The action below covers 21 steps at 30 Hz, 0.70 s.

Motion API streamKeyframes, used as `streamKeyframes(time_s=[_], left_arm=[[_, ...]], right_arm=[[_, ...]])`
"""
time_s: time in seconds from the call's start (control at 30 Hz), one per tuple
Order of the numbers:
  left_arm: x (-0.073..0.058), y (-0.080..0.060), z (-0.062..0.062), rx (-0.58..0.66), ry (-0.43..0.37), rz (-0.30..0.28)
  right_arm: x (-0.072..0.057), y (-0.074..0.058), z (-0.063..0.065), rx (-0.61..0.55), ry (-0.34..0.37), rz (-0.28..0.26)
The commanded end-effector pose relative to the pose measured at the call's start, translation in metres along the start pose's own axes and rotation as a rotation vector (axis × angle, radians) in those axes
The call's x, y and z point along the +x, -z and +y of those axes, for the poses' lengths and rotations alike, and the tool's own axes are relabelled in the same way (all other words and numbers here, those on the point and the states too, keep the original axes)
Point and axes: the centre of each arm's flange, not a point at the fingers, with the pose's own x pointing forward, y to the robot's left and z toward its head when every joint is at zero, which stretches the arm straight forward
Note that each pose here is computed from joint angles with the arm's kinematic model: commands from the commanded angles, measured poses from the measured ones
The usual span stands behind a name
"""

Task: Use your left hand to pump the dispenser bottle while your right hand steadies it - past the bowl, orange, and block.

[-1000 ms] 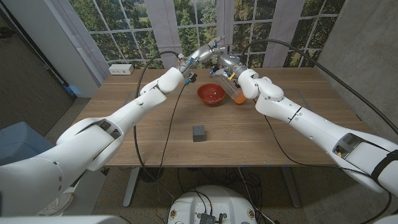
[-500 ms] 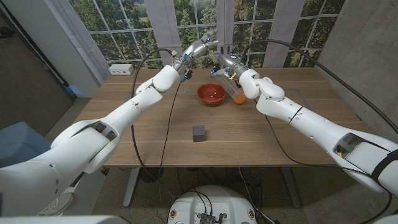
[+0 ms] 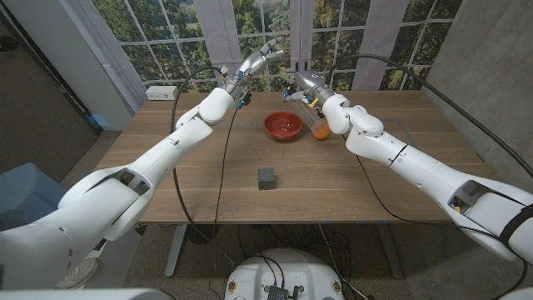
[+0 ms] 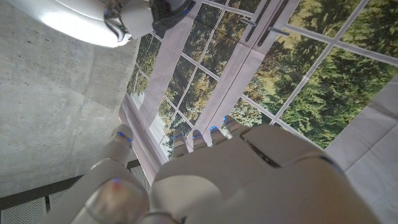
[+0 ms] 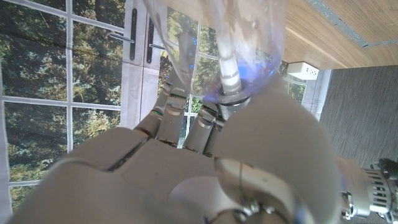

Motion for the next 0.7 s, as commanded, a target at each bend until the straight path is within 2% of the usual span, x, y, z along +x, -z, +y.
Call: streamKeyframes(time_s=[0.03,0.1,0.3,0.47,0.53,0.7], left_arm=[[-0.025,0.014,0.012,-0.089,-0.057,0.076],[-0.028,0.015,0.014,-0.109,-0.046,0.075],[-0.041,0.019,0.019,-0.139,-0.079,0.097],[-0.051,0.021,0.022,-0.166,-0.101,0.101],[-0.054,0.022,0.023,-0.189,-0.085,0.109],[-0.067,0.024,0.025,-0.179,-0.102,0.134]], right_arm=[[-0.011,0.005,-0.003,0.04,0.074,-0.002],[-0.012,0.006,-0.004,0.051,0.089,-0.007],[-0.018,0.007,-0.005,0.077,0.14,-0.016],[-0.022,0.007,-0.007,0.081,0.152,-0.007],[-0.025,0.008,-0.007,0.093,0.17,-0.01],[-0.032,0.012,-0.009,0.109,0.204,0.001]])
